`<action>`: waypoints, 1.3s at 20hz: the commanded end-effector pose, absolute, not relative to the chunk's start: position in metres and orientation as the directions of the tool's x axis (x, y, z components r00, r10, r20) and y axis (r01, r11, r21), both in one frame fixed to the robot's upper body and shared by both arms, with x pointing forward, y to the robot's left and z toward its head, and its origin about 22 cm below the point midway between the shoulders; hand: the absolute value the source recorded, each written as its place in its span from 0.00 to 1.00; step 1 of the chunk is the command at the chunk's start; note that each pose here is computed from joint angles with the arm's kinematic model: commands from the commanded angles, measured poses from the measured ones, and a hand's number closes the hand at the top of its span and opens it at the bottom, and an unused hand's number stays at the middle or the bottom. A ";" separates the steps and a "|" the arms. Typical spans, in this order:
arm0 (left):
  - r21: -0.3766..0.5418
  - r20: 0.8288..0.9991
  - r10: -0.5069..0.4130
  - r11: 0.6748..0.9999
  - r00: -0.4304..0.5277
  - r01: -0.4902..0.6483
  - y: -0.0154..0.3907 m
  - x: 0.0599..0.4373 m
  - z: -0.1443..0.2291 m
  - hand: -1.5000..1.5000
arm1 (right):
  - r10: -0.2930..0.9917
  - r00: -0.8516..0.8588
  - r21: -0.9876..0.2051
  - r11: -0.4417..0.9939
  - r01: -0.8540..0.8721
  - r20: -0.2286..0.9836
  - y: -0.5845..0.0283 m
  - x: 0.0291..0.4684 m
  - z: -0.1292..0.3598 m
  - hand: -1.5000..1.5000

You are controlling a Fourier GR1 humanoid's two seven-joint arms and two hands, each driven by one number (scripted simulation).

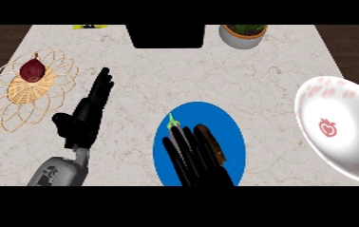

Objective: Pick the sweet potato from the plate and place it in the bowl

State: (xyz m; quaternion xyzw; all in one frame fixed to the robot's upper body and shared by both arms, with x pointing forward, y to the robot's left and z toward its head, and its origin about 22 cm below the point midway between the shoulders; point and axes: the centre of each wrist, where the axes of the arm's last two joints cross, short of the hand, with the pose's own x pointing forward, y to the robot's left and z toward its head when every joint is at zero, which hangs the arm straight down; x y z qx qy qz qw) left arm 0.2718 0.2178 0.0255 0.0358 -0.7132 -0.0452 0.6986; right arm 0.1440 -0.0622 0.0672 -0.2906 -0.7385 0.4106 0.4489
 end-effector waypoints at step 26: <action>0.105 0.994 -0.104 0.994 -0.020 0.022 0.233 0.278 0.025 0.50 | 0.849 -0.199 -0.870 0.459 -0.180 0.489 -0.077 0.158 0.071 0.00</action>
